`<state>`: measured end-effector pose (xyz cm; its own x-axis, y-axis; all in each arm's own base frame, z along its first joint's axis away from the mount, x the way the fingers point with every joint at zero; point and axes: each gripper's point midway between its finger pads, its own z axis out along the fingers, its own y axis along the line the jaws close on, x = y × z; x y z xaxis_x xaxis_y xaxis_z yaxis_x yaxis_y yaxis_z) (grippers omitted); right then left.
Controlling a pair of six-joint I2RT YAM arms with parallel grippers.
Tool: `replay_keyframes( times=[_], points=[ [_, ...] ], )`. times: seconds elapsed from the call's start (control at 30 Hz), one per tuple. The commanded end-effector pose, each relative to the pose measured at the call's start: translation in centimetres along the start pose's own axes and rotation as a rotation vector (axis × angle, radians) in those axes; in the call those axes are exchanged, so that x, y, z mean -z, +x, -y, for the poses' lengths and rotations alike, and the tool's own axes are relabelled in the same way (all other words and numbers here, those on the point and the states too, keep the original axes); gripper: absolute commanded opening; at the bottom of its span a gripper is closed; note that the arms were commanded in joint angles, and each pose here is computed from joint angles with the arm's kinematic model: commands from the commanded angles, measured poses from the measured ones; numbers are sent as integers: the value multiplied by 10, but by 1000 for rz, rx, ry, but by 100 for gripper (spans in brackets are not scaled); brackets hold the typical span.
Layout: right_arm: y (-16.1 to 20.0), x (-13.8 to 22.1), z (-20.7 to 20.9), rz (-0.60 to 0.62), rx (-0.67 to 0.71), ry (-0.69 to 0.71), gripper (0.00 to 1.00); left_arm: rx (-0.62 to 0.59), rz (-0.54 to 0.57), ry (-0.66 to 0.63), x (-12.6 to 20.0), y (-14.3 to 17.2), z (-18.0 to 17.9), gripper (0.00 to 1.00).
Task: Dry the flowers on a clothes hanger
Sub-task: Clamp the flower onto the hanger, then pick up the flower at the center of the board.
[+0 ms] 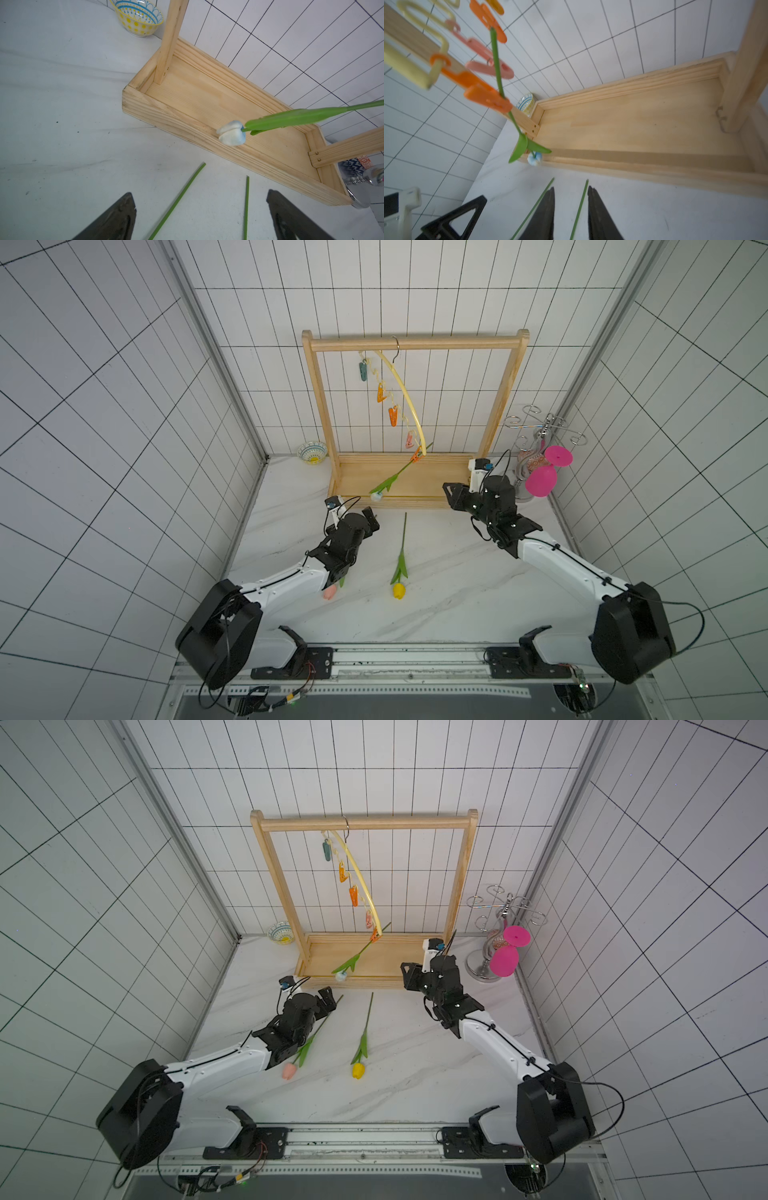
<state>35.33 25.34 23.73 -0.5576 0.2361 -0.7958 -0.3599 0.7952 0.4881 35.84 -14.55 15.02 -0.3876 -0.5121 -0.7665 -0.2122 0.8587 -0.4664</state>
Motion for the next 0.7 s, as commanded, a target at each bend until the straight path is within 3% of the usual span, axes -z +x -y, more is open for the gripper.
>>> replay_keyframes(
  times=[0.0, 0.13, 0.23, 0.47, 0.67],
  points=[
    [60, 4, 22, -110, 10, 228, 32, 78, -3, -125, -6, -2, -25, 99],
    [113, -10, 21, -197, -62, 283, 35, 176, -46, -200, -17, 3, -56, 99],
    [136, -22, 10, -252, -8, 323, 37, 184, -28, -219, -19, 3, -66, 99],
    [181, -50, 1, -345, 51, 361, 42, 176, -47, -148, -16, 1, -53, 99],
    [195, -75, -4, -380, 72, 374, 42, 164, -61, -129, -19, 4, -48, 99]
  ],
)
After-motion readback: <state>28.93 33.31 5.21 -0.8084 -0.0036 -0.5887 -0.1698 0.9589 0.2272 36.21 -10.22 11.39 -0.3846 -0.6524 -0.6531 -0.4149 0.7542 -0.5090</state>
